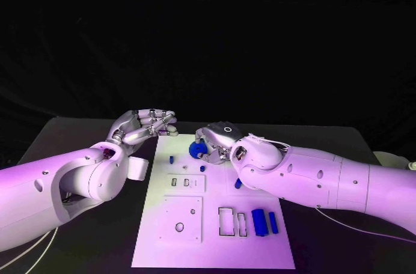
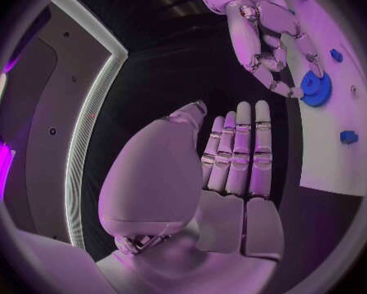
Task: Assemble the parts on the task board
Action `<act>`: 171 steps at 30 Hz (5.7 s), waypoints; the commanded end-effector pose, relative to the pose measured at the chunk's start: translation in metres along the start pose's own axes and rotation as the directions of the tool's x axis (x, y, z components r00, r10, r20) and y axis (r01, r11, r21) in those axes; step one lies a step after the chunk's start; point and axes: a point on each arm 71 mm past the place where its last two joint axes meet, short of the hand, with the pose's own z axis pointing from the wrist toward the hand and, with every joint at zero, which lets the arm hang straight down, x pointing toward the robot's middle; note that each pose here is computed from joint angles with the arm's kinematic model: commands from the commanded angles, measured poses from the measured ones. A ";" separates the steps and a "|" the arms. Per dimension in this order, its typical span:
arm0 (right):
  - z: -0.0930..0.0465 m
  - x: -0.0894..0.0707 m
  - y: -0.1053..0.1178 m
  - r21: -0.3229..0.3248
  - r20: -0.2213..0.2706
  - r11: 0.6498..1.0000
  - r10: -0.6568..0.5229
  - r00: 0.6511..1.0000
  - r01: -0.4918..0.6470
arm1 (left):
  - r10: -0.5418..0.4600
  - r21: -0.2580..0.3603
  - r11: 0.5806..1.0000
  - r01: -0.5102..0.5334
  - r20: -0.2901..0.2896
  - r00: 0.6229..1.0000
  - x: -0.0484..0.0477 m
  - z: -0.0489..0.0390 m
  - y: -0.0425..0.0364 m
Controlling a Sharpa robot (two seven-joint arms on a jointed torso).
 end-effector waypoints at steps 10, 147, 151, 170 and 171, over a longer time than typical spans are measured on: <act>0.000 0.006 -0.004 0.019 -0.045 0.999 -0.037 0.998 0.038 | -0.011 0.006 1.000 0.011 -0.017 1.000 0.0021 0.0004 -0.0013; -0.118 0.003 -0.157 0.288 0.056 0.863 0.417 0.907 -0.415 | -0.012 -0.013 1.000 0.012 -0.017 1.000 -0.0030 0.0014 0.0038; -0.117 0.002 -0.154 0.275 0.071 0.867 0.413 0.908 -0.416 | -0.012 -0.013 1.000 0.012 -0.017 1.000 -0.0031 0.0014 0.0038; -0.086 -0.021 -0.071 0.203 0.035 0.891 0.407 0.913 -0.405 | -0.010 -0.015 1.000 0.010 -0.015 1.000 -0.0029 0.0042 0.0051; -0.083 -0.021 -0.065 0.196 0.030 0.893 0.407 0.913 -0.404 | -0.010 -0.015 1.000 0.009 -0.014 1.000 -0.0030 0.0046 0.0052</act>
